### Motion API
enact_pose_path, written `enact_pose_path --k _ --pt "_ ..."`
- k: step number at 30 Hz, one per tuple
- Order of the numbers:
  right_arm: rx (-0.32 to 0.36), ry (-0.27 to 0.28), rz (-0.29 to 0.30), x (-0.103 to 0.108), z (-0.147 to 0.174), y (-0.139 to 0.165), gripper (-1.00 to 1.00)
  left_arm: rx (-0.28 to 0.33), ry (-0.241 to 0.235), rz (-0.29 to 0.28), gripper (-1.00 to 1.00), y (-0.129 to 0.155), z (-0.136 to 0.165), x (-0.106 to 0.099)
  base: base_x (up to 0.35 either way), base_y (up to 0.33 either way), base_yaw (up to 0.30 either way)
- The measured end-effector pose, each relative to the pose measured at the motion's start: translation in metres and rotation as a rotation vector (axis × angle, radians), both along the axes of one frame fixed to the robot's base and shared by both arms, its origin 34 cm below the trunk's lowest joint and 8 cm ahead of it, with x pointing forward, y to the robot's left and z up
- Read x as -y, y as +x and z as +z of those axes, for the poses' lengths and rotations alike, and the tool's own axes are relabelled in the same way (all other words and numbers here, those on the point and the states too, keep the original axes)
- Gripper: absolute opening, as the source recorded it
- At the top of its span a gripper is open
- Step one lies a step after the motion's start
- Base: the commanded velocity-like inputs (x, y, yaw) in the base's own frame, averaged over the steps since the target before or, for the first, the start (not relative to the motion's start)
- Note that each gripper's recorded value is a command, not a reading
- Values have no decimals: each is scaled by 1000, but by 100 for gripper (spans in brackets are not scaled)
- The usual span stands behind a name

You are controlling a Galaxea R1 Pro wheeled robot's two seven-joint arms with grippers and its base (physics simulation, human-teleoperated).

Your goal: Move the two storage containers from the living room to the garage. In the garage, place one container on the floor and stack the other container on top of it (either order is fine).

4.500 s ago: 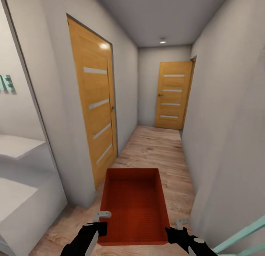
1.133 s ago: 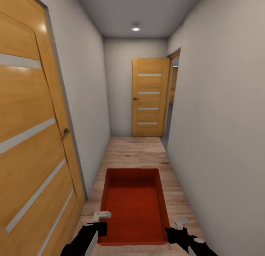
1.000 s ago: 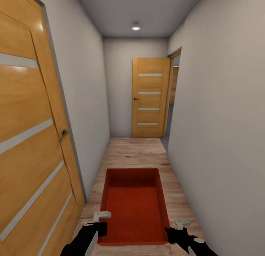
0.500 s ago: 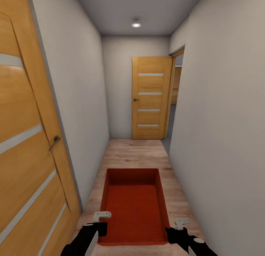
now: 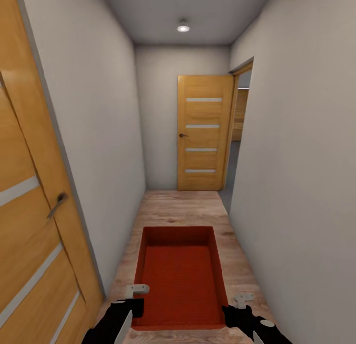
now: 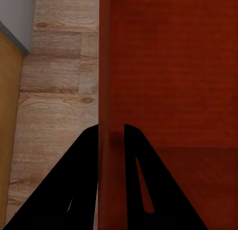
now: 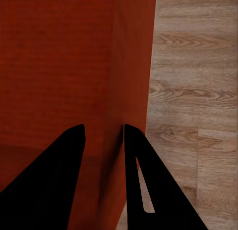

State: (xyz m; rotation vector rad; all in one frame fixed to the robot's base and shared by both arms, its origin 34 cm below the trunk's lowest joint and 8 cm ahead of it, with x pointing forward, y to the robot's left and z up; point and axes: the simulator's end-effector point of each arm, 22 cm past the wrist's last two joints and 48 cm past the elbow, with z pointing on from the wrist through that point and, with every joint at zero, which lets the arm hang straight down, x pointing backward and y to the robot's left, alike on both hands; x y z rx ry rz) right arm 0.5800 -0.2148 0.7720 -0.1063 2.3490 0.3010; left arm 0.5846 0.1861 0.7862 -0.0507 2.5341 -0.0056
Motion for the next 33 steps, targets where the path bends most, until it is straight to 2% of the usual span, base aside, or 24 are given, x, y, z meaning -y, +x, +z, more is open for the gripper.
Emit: enact_pose_path --k 33 --pt "2 -2 0 0 0 0 -100 2 -1 2 -100 0 -1 0 327 0 0"
